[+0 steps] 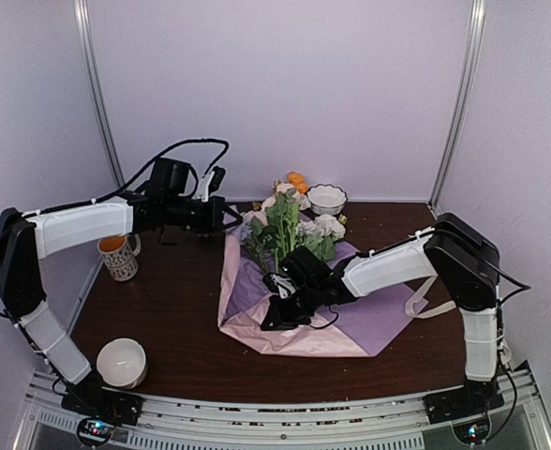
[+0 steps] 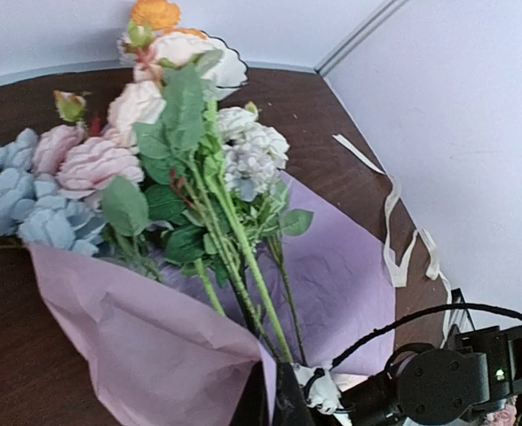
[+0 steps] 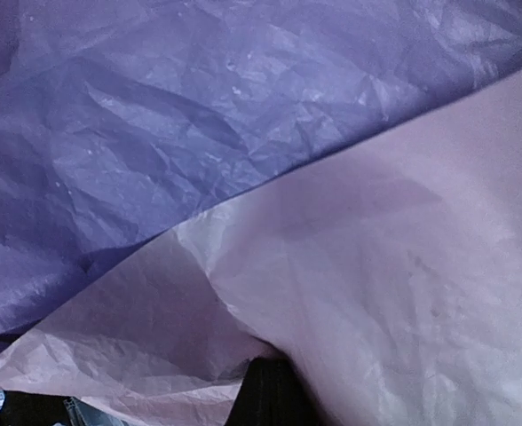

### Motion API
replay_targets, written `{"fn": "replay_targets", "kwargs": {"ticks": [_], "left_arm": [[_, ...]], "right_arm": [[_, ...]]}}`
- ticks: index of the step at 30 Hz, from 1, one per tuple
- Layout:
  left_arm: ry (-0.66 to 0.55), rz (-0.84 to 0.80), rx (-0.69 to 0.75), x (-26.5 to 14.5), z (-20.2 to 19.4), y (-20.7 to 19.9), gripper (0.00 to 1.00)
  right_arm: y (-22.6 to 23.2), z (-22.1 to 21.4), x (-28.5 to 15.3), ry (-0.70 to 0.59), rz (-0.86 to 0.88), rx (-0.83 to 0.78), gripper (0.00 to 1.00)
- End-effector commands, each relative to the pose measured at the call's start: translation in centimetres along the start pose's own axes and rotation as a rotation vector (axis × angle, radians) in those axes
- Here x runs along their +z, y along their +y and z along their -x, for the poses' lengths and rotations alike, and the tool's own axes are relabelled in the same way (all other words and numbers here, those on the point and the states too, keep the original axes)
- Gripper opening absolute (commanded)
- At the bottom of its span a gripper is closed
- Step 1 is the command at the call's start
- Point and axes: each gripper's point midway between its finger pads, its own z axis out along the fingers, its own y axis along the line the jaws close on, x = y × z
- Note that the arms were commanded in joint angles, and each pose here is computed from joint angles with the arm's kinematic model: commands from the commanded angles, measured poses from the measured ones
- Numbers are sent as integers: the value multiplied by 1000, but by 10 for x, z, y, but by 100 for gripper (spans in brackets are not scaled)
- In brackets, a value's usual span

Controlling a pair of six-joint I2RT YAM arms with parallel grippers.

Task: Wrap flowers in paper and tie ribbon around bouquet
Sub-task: Fold the left corner of the flattened wrapping paper at the center of the board.

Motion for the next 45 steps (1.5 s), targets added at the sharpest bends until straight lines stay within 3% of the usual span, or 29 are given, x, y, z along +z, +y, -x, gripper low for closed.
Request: {"fn": "replay_targets", "kwargs": {"ticks": [1, 6, 14, 23, 29, 37, 40, 45], "left_arm": [[-10, -146, 90, 17, 24, -50, 0], [25, -222, 68, 52, 23, -66, 0], [41, -220, 21, 106, 22, -48, 0], [73, -195, 20, 149, -1, -38, 0], [82, -148, 36, 171, -9, -27, 0], [95, -120, 49, 175, -16, -18, 0], [102, -115, 56, 174, -18, -17, 0], [97, -112, 68, 171, -15, -19, 0]], "right_arm": [[-1, 10, -3, -49, 55, 48, 0], [18, 24, -18, -107, 148, 51, 0], [24, 45, -68, -292, 259, 102, 2], [-12, 47, -118, -405, 185, 122, 6], [-22, 42, -126, -364, 98, 66, 13], [-66, -5, -152, -253, -180, 24, 47], [-74, -18, -153, -229, -200, 38, 64], [-68, -25, -139, -165, -137, 23, 70]]}}
